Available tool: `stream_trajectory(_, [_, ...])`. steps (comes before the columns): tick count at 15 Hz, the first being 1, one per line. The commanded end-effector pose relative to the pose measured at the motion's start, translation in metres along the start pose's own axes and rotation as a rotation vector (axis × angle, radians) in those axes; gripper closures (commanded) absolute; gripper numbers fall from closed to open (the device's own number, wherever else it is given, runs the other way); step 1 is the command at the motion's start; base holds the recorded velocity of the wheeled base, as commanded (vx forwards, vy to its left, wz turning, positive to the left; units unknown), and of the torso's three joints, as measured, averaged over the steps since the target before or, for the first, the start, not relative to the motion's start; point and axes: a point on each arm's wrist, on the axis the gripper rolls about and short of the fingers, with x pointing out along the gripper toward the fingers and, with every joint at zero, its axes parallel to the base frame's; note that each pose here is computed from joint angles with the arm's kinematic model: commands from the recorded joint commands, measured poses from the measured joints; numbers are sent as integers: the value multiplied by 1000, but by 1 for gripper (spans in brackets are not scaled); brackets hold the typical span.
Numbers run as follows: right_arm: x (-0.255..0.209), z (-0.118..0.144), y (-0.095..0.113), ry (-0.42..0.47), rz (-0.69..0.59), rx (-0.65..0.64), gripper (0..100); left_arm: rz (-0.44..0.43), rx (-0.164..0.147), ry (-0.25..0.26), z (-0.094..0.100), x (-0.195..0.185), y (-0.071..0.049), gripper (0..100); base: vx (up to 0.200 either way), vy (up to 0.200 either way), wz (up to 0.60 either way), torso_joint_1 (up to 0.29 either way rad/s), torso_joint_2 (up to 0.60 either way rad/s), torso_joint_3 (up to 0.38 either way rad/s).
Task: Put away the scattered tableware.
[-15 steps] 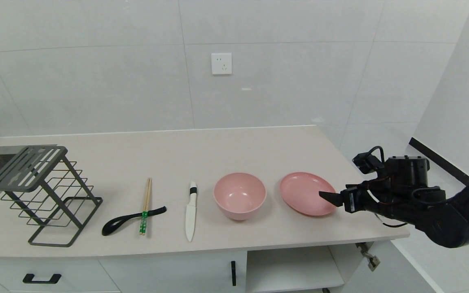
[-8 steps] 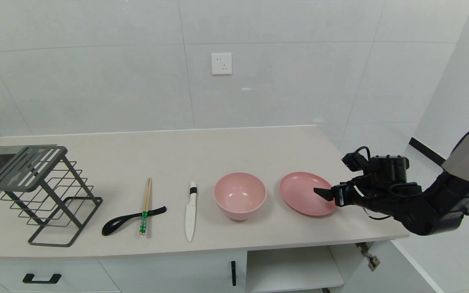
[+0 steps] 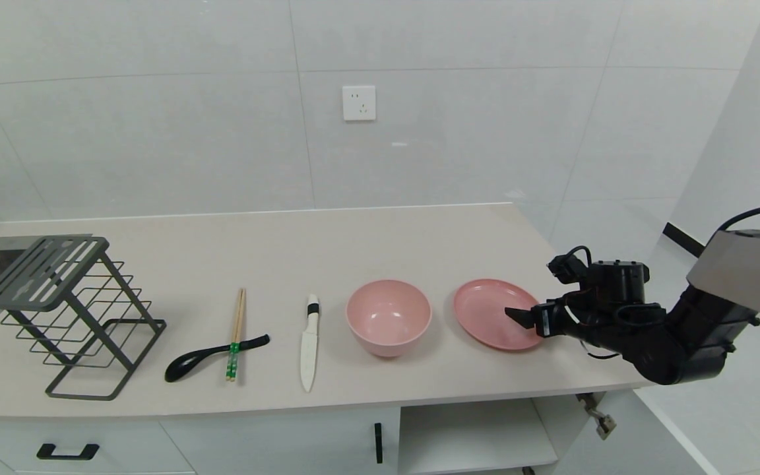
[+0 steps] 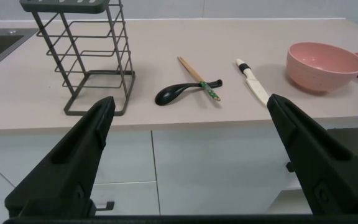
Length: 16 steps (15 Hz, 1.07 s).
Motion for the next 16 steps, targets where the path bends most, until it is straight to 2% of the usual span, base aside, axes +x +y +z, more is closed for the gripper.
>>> stream_trajectory(1, [4,-6,1,18,5,0,0,0,0,1,0,0,0,0,0,0,0,0,0,0])
stream_trajectory(6, [11,-13,12,43,39,-14,0,0,0,1,0,0,0,0,0,0,0,0,0,0])
stream_trajectory(7, [13,-17,12,52,37,-13,100,0,0,1,0,0,0,0,0,0,0,0,0,0])
stream_trajectory(9, [14,-19,9,57,28,-6,100,0,0,1,0,0,0,0,0,0,0,0,0,0])
stream_trajectory(11, [11,-19,-4,56,-3,18,100,0,0,1,0,0,0,0,0,0,0,0,0,0])
stream_trajectory(13, [6,-15,-13,39,-17,84,100,0,0,1,0,0,0,0,0,0,0,0,0,0])
stream_trajectory(16, [-20,24,-2,-108,42,279,100,0,0,1,0,0,0,0,0,0,0,0,0,0])
